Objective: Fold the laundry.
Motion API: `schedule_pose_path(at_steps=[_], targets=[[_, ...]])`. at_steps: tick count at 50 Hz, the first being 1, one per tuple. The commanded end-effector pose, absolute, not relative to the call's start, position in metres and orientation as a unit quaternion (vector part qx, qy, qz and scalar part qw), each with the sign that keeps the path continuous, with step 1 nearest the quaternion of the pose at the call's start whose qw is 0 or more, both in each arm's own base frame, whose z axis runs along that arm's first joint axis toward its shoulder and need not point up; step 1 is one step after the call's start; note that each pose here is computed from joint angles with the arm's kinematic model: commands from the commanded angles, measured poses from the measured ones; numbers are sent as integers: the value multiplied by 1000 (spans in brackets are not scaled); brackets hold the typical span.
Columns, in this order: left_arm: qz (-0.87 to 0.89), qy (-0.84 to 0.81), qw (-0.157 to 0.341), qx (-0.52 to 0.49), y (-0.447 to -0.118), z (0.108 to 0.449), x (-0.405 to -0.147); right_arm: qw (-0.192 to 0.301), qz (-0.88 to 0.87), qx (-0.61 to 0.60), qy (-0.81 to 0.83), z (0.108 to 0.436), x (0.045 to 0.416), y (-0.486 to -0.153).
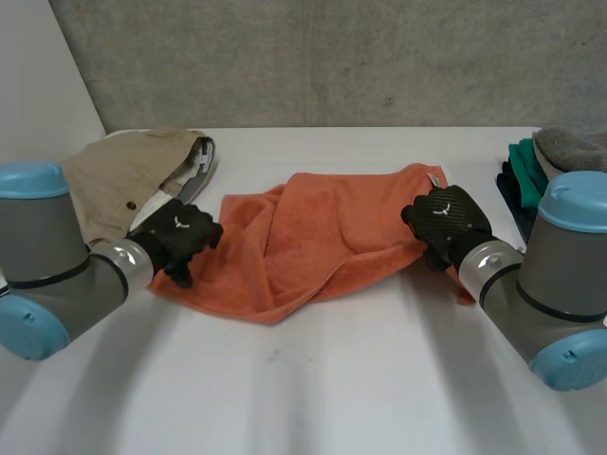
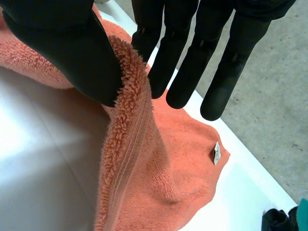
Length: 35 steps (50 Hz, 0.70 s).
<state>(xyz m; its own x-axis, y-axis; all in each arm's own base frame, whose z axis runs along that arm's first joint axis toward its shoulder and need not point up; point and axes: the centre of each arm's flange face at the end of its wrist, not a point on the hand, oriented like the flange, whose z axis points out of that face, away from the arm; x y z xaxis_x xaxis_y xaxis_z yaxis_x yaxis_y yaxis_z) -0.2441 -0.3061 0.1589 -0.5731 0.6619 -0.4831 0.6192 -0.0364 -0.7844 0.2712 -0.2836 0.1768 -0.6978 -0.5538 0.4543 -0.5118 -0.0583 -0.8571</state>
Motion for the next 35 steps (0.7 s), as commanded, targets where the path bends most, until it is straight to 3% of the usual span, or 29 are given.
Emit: schedule_pose_path(at_steps=[1, 16, 35], targets=[[528, -704, 29, -474, -299, 147, -234, 17, -607, -394, 690, 168, 273, -285], [511, -707, 23, -488, -318, 119, -236, 17, -603, -395, 693, 165, 273, -284], [527, -692, 22, -492, -328, 119, -254, 14, -604, -389, 695, 165, 269, -288]])
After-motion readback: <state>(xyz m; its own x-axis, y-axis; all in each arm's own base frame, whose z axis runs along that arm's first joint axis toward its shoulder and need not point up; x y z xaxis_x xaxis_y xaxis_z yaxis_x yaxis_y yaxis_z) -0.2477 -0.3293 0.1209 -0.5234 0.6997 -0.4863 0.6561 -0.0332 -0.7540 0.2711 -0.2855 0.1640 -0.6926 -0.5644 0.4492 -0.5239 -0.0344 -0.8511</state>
